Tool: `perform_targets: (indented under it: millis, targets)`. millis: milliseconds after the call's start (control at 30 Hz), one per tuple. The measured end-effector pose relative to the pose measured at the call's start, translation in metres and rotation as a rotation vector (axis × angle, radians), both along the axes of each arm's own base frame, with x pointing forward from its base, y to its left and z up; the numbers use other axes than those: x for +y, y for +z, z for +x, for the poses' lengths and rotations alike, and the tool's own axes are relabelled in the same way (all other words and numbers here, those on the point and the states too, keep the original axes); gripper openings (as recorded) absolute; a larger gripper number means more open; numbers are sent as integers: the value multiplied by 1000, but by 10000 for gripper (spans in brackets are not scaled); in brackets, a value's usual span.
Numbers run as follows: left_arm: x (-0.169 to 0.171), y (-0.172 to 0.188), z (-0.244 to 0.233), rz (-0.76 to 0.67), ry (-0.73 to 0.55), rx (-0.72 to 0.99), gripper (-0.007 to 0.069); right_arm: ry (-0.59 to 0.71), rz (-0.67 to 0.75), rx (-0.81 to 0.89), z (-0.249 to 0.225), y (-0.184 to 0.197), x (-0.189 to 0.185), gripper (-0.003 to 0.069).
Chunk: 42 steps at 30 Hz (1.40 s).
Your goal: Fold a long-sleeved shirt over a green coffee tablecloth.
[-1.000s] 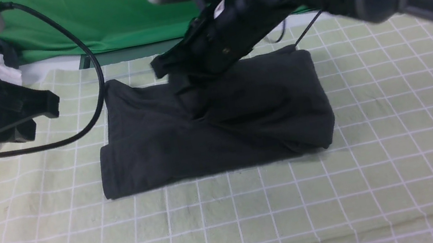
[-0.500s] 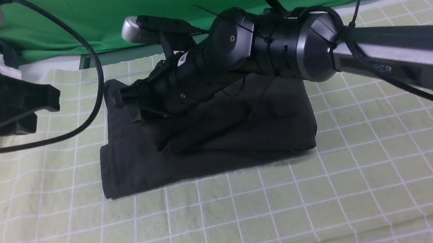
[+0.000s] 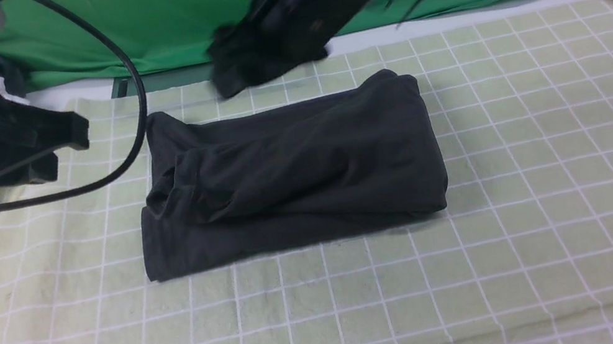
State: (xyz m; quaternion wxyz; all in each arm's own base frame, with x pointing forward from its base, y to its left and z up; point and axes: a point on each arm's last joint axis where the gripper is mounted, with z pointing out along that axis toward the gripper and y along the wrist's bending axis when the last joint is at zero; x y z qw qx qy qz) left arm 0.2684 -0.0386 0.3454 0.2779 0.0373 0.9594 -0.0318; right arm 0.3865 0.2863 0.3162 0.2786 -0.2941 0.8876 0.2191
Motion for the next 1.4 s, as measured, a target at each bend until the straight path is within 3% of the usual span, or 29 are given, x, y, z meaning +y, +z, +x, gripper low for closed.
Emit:
perform_targets:
  millis: [33,233,433,667,767,900,933,1033,1100,1400]
  targets:
    - [-1,0,2,-13,1,-7,11,-7,-34,-7,2,2,-6,382]
    - [-17,-27,33,-157,-10,7,22,-65,-243,31,16,14,-59,41]
    - [-24,-80,68,-167,3,113,148,-79,-296,61,23,10,-80,7]
    - [-29,-133,97,-198,35,152,455,-58,-308,51,23,10,-82,6]
    - [-31,-150,102,-203,35,184,520,-49,-312,48,23,10,-82,6]
    - [-32,-158,103,-210,41,209,400,-41,-316,43,23,10,-82,6]
    - [-32,-158,103,-207,37,207,262,-39,-317,42,23,10,-82,6]
    - [-30,-152,100,-180,16,205,73,-30,-321,40,23,10,-82,6]
    - [-29,-145,97,-166,1,199,39,-24,-324,37,23,10,-82,6]
    - [-26,-105,84,-137,-28,161,36,-19,-326,34,23,10,-82,6]
